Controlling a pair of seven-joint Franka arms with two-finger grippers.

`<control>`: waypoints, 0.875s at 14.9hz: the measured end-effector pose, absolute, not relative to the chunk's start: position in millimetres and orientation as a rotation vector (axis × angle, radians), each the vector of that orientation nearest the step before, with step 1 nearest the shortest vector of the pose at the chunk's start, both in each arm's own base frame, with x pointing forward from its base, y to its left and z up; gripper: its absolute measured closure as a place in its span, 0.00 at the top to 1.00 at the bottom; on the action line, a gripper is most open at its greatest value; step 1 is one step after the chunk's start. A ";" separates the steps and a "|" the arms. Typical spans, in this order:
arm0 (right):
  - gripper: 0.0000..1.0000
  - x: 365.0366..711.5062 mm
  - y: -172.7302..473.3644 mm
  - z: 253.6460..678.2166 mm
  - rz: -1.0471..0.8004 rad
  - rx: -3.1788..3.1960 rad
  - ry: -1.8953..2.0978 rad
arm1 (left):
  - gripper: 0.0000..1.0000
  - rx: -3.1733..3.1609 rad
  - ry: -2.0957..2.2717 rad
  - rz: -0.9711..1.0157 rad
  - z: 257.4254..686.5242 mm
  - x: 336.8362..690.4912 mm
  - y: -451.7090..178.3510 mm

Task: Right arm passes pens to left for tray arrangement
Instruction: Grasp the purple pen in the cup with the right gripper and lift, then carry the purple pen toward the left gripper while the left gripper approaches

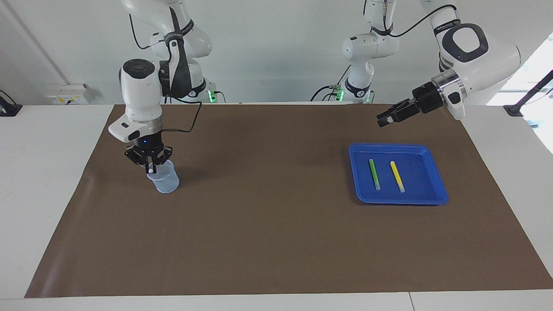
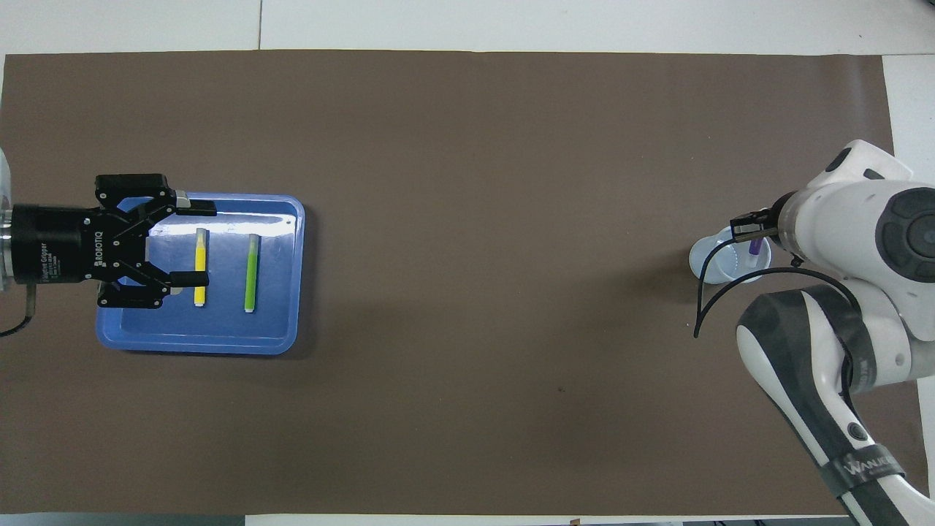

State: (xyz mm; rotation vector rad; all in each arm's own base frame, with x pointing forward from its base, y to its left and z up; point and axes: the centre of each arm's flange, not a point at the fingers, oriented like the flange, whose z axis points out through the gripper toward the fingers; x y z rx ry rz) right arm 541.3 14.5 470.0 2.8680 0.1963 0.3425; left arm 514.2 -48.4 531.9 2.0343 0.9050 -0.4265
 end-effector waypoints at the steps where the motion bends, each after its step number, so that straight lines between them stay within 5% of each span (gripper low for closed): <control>1: 0.17 537.7 15.0 482.7 0.333 2.864 0.187 | 1.00 2.026 0.914 -0.432 532.1 514.4 -48.6; 6: 0.17 533.1 32.3 530.1 0.304 3.033 -0.013 | 1.00 1.942 1.004 -0.474 535.6 516.8 -50.6; 13: 0.17 535.5 110.7 530.7 0.207 3.335 -0.981 | 1.00 1.842 1.113 -0.548 539.2 518.5 -57.5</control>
